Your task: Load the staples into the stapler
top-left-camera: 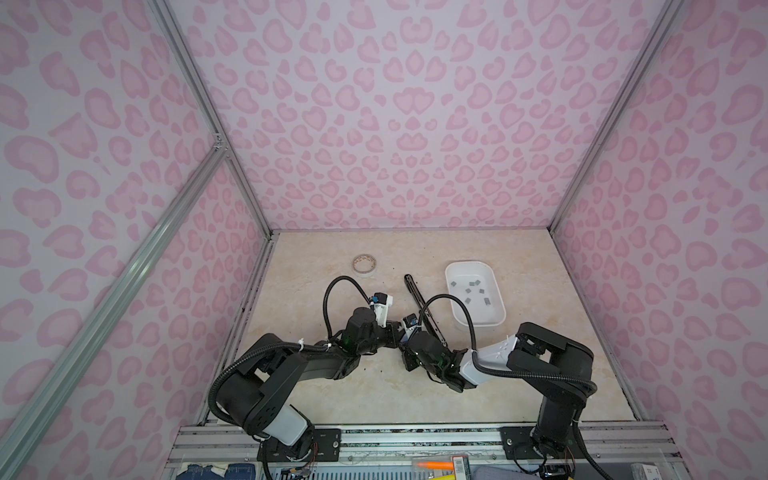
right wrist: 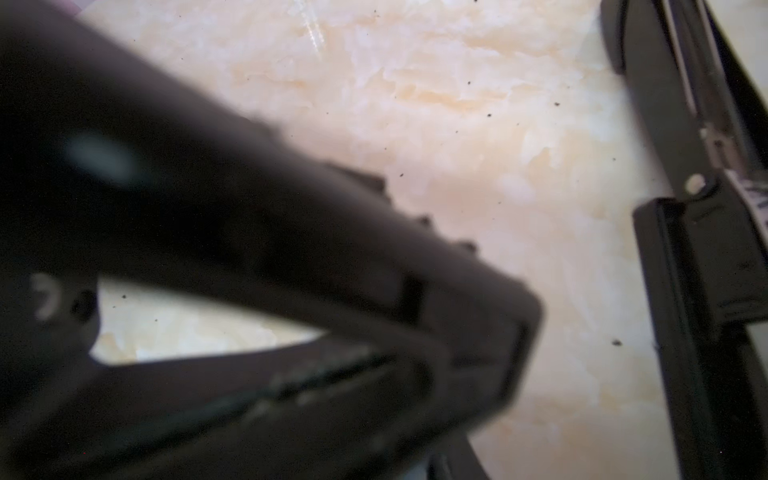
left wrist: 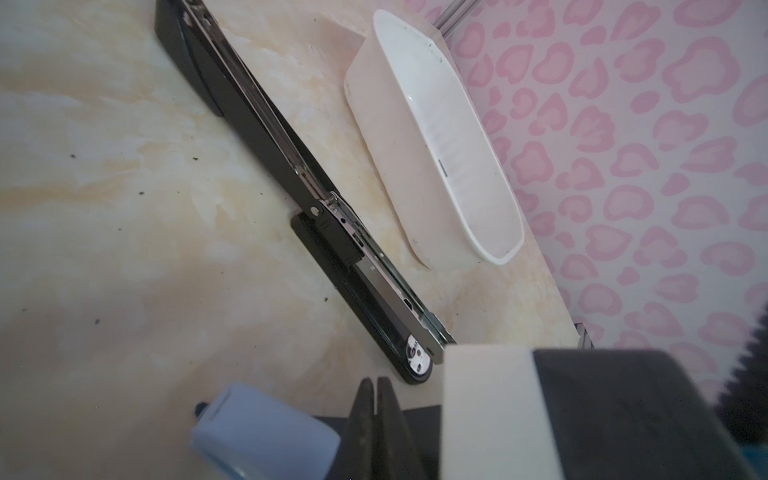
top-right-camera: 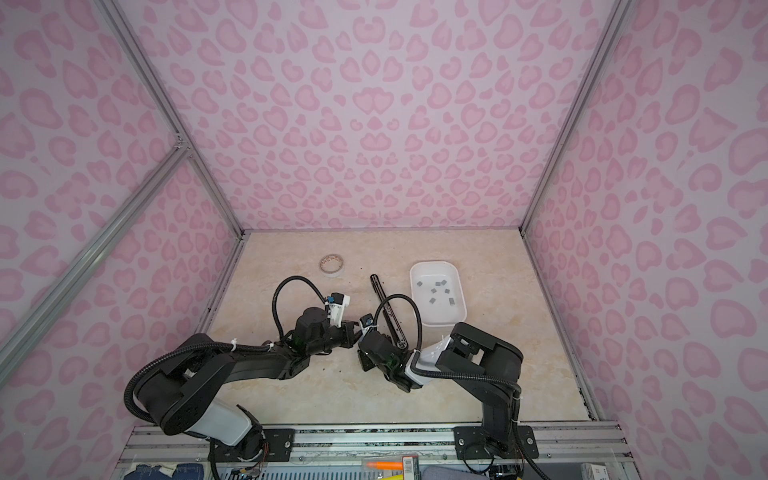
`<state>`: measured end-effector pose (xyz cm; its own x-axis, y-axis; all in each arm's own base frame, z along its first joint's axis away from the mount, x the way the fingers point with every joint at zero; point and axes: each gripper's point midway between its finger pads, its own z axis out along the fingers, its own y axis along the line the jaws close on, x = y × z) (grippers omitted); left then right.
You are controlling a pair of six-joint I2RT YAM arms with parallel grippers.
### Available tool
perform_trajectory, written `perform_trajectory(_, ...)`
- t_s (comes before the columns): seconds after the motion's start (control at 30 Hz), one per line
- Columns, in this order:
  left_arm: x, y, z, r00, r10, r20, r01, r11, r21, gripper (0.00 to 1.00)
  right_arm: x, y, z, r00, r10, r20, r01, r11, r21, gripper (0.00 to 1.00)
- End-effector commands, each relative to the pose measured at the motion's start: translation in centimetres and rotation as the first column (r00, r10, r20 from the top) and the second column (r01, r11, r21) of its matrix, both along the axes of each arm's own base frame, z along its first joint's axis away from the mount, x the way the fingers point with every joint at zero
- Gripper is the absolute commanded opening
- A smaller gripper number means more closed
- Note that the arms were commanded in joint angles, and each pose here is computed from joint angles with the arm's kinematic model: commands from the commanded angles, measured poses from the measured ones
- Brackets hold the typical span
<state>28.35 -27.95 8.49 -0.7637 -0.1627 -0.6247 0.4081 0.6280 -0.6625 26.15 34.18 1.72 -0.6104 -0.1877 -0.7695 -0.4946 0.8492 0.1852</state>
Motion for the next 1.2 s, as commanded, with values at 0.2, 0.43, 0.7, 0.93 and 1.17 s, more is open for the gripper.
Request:
perform_trajectory(0.2, 1.1, 0.6, 0.5, 0.997, 0.043, 0.059, -0.046, 0.998, 0.042, 0.07, -1.1, -1.6, -0.8, 1.0, 0.006, -0.025, -0.008, 0.997, -0.081, 0.4)
perform_trajectory(0.43, 1.2, 1.1, 0.6, 0.995, 0.053, 0.081, -0.059, 0.996, 0.066, 0.06, -1.4, -1.8, 1.5, 0.999, 0.006, 0.035, -0.003, 0.997, -0.076, 0.49)
perform_trajectory(0.7, 0.8, 1.5, 0.9, 0.993, 0.049, 0.109, -0.058, 0.995, 0.079, 0.06, -1.6, -1.9, 5.1, 0.995, -0.004, 0.102, 0.006, 1.0, -0.023, 0.43)
perform_trajectory(0.93, 0.7, 1.6, 0.3, 0.994, 0.045, 0.103, -0.054, 0.994, 0.093, 0.05, -0.9, -1.0, 5.8, 0.996, -0.024, 0.089, 0.027, 0.999, -0.029, 0.36)
perform_trajectory(1.17, 0.6, 1.6, 0.0, 0.994, 0.038, 0.1, -0.048, 0.994, 0.095, 0.05, -0.7, -0.6, 3.8, 0.998, -0.027, 0.051, 0.03, 0.997, -0.067, 0.32)
